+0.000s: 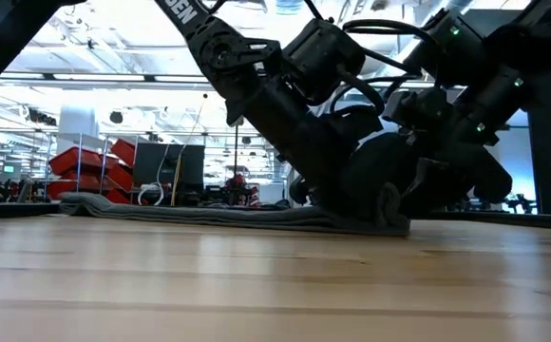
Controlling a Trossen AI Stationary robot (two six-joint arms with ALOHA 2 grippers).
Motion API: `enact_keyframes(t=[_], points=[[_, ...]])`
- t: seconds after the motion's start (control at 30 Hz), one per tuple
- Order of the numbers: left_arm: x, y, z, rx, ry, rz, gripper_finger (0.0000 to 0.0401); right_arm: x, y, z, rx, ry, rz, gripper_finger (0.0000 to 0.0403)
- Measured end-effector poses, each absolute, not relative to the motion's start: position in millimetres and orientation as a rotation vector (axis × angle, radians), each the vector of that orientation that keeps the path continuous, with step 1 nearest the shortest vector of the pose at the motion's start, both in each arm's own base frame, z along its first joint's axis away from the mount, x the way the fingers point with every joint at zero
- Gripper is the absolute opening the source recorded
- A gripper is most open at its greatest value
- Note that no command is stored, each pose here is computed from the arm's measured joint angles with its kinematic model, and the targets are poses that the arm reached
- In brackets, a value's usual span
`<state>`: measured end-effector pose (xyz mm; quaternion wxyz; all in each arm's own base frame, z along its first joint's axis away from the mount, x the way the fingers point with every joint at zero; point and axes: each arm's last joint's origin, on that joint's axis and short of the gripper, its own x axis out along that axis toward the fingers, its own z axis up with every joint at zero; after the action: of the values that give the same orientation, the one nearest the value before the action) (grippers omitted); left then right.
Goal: Roll towel
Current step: Roll the gray towel
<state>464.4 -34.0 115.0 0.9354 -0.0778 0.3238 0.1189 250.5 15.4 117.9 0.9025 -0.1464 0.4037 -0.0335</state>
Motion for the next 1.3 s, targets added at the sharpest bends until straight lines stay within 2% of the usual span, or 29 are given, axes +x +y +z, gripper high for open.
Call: enact_keyframes(t=[0.2, 0.57, 1.0, 1.3], points=[[460, -34, 125, -0.166, 0.691, 0.249, 0.0006, 251, 12, 118, -0.287, 0.832, -0.085, 0.0255], [458, -36, 162, -0.147, 0.617, 0.207, 0.0006, 253, 3, 119, -0.27, 0.82, -0.136, 0.0255], [445, -35, 149, -0.103, 0.801, 0.251, 0.0006, 249, 4, 122, -0.259, 0.83, -0.137, 0.0255], [443, -32, 147, -0.027, 0.823, 0.276, 0.0006, 242, 11, 134, -0.222, 0.823, -0.129, 0.0255]])
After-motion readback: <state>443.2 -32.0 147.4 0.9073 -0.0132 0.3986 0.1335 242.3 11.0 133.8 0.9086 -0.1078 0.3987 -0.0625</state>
